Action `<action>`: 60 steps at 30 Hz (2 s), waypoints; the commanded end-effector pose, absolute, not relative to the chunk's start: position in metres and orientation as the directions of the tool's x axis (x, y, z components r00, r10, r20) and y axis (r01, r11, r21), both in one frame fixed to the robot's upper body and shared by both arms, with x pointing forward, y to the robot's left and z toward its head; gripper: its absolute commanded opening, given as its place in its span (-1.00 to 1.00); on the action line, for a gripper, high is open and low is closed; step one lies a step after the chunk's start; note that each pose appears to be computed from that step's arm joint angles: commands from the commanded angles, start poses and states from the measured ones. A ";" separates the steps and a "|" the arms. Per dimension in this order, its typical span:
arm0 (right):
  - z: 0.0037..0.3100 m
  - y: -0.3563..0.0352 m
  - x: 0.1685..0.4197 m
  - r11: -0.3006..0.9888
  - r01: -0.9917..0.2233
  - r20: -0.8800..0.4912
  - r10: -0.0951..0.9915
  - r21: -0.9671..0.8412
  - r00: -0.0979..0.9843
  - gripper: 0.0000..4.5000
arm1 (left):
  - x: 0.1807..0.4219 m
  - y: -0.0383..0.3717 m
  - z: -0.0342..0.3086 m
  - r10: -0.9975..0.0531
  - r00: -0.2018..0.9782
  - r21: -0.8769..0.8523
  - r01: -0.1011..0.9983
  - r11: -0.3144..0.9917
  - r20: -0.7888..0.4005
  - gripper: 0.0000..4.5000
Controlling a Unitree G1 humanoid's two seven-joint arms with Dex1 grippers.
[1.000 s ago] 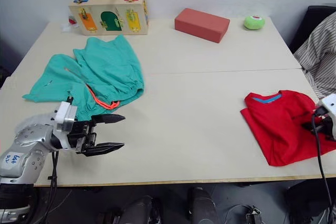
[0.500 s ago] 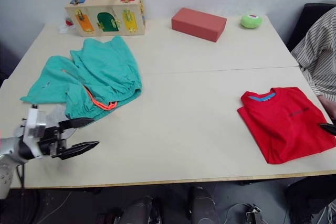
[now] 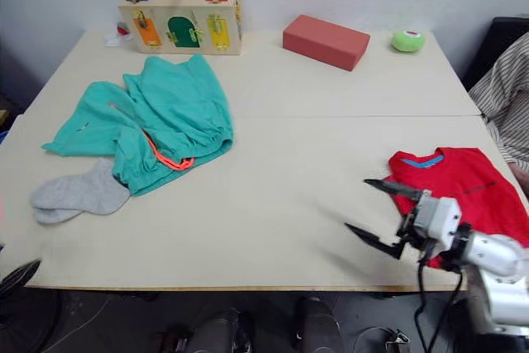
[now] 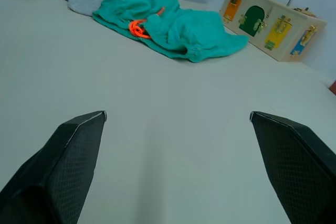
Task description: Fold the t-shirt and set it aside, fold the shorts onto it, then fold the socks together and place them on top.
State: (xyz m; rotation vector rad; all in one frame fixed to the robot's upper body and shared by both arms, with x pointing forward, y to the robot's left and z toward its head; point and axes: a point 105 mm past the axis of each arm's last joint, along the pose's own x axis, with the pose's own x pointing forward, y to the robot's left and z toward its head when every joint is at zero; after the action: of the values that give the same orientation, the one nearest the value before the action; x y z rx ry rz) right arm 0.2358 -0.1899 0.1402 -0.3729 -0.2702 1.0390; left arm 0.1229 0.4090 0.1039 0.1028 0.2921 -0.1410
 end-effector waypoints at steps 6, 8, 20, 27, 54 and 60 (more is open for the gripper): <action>0.153 -0.167 0.235 0.381 -0.809 0.048 0.914 -0.447 0.404 0.98 | 0.214 0.357 0.162 -0.350 0.883 0.426 0.460 0.779 -0.314 1.00; 0.156 -0.163 0.238 0.378 -0.812 0.049 0.916 -0.446 0.399 0.98 | 0.241 0.339 0.167 -0.396 0.843 0.486 0.535 0.691 -0.364 1.00; 0.162 -0.149 0.244 0.389 -0.832 0.035 0.912 -0.396 0.410 1.00 | 0.326 0.280 0.165 -0.363 0.560 0.493 0.828 0.267 -0.744 0.82; 0.164 -0.150 0.241 0.426 -0.820 0.043 0.895 -0.382 0.444 1.00 | 0.345 0.278 0.151 -0.302 0.483 0.414 0.871 0.265 -0.822 -0.11; 0.165 -0.164 0.230 0.471 -0.812 -0.013 0.863 -0.345 0.506 1.00 | 0.330 0.024 0.188 -0.920 -0.115 0.145 0.973 -0.181 -0.374 -0.99; 0.164 -0.174 0.235 0.527 -0.788 -0.062 0.818 -0.319 0.572 1.00 | 0.307 -0.017 0.173 -0.952 -0.166 0.008 0.985 -0.174 -0.257 -0.89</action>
State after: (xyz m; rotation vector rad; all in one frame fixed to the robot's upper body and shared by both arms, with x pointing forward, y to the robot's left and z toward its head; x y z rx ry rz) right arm 0.2365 -0.1710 0.1553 -0.3035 -0.0852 0.9780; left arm 0.3098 -0.0164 0.1589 0.2199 0.2452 -1.7340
